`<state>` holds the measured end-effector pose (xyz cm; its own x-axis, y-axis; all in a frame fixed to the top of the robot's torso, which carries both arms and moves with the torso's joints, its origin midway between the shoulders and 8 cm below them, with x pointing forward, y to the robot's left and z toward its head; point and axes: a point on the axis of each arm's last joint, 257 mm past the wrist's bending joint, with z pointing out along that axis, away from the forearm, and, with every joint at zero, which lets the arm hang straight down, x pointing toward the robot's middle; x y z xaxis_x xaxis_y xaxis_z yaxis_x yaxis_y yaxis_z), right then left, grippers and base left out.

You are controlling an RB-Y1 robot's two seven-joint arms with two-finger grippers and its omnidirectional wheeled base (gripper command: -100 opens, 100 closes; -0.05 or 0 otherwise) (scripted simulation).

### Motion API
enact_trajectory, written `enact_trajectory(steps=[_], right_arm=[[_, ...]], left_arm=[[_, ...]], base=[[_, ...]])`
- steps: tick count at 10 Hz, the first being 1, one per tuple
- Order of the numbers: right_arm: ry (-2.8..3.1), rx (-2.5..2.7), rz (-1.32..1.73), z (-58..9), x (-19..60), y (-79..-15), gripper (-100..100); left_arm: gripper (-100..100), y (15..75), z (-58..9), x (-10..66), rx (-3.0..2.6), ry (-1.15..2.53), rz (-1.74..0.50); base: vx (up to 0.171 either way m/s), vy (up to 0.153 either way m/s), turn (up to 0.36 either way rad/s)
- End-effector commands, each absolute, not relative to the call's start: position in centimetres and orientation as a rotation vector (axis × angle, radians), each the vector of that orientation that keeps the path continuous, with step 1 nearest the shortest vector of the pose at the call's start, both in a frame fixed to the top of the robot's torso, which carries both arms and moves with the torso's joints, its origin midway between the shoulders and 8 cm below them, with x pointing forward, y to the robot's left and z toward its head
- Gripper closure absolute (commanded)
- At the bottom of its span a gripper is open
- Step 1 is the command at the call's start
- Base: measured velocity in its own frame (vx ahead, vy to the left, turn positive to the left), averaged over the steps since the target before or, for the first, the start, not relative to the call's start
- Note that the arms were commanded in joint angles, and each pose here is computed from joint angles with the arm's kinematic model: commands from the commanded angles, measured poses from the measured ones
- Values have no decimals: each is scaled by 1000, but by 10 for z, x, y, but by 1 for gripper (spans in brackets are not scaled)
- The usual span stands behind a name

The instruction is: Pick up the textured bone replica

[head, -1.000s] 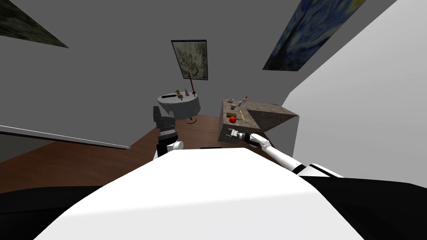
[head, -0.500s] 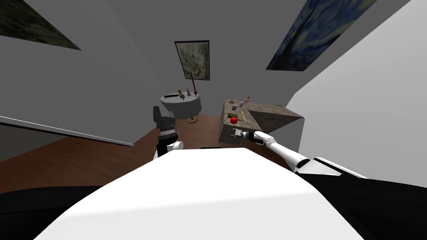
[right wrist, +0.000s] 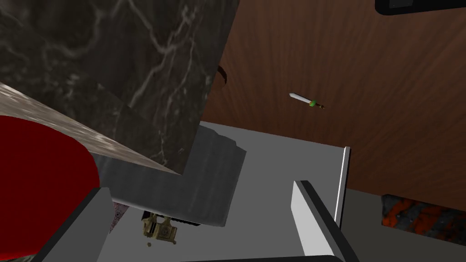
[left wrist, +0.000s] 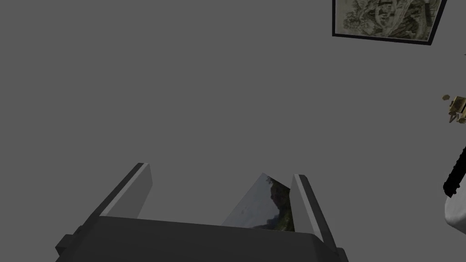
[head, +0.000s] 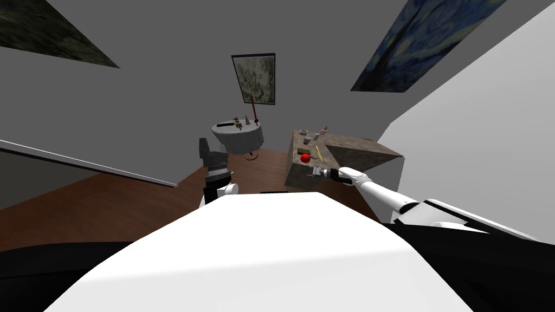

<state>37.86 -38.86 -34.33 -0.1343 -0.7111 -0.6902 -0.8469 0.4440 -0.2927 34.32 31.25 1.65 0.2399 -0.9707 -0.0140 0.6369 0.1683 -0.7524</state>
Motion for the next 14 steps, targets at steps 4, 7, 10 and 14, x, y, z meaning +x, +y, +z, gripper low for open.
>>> enact_trajectory(steps=[4, 7, 10, 14], right_arm=[[1932, -1355, 115, -342, 385, -436, -100], [1960, -1391, 18, -328, 393, -479, -100], [1984, -1402, -54, -316, 397, -512, -100], [2032, -1387, -117, -309, 394, -549, -100]], left_arm=[[0, 312, 16, 343, -711, 574, -1236], [0, 312, 16, 343, -711, 574, -1236], [0, 312, 16, 343, -711, 574, -1236], [0, 313, 16, 343, -711, 574, -1236]], base=[[32, -7, 44], [93, -11, 93], [87, -8, 62], [112, -4, 72]])
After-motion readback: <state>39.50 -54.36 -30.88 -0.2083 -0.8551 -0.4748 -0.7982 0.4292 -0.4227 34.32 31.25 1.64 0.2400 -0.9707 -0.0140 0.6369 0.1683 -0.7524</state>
